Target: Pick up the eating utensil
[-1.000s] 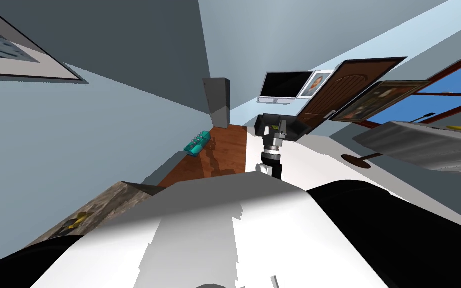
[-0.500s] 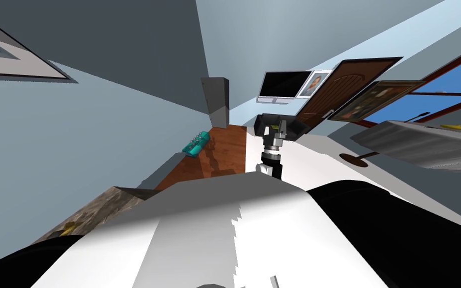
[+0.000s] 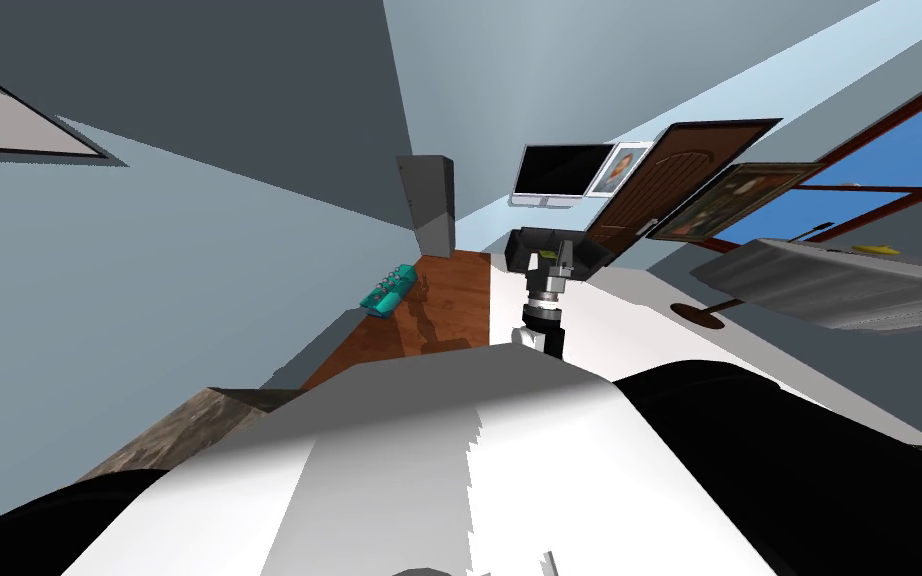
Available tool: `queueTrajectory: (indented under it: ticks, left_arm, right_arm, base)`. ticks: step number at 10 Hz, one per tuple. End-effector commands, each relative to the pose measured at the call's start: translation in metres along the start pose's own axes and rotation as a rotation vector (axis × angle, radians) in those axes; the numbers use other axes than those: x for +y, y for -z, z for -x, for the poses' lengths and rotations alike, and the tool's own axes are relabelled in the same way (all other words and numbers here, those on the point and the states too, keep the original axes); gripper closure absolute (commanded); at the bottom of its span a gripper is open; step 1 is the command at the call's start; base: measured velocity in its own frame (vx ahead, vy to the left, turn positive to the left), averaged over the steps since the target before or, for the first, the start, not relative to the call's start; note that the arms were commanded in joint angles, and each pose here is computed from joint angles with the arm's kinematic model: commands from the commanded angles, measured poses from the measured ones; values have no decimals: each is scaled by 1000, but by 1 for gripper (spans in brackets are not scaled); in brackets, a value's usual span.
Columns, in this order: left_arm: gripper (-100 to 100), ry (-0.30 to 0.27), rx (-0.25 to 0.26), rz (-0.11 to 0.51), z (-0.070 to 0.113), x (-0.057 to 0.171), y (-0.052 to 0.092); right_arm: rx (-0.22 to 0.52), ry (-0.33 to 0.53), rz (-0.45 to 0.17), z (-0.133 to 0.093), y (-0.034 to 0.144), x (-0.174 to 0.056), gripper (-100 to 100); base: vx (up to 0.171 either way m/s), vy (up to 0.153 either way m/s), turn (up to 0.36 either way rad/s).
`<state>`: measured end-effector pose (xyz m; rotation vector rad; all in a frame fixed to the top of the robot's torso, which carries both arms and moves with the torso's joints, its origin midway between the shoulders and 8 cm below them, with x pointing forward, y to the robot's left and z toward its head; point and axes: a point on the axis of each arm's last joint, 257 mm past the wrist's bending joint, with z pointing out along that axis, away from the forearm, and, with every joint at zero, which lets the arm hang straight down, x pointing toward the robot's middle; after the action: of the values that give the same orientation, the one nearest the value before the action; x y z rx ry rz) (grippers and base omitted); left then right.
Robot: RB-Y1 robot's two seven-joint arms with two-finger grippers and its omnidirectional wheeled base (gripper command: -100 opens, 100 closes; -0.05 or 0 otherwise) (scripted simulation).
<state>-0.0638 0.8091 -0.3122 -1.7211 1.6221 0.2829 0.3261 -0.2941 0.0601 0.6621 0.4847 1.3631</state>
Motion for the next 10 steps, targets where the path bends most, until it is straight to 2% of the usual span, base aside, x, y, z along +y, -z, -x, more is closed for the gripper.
queueTrajectory:
  ticks: [1,2,4,5,7,8,10]
  left_arm:
    - [-100,-4,-8,9,5,9,1]
    - [-100,14,15,8,-5,21,2]
    - [-100,2,0,22,6,31,6]
    - [-100,19,32,19,-8,41,7]
    - [-100,9,14,39,4,53,13]
    - [-100,32,46,45,-9,66,15]
    - [-100,17,35,62,0,76,20]
  right_arm:
    - [0,0,0,0,0,0,0]
    - [0,0,0,0,0,0,0]
    - [0,0,0,0,0,0,0]
    - [0,0,0,0,0,0,0]
    - [0,0,0,0,0,0,0]
    - [0,0,0,0,0,0,0]
    - [0,0,0,0,0,0,0]
  base:
    - [24,-4,5]
    - [47,-17,-84]
    - [36,-7,-22]
    - [43,-9,-94]
    - [37,-4,-17]
    - [55,-1,-94]
    - [40,-4,-20]
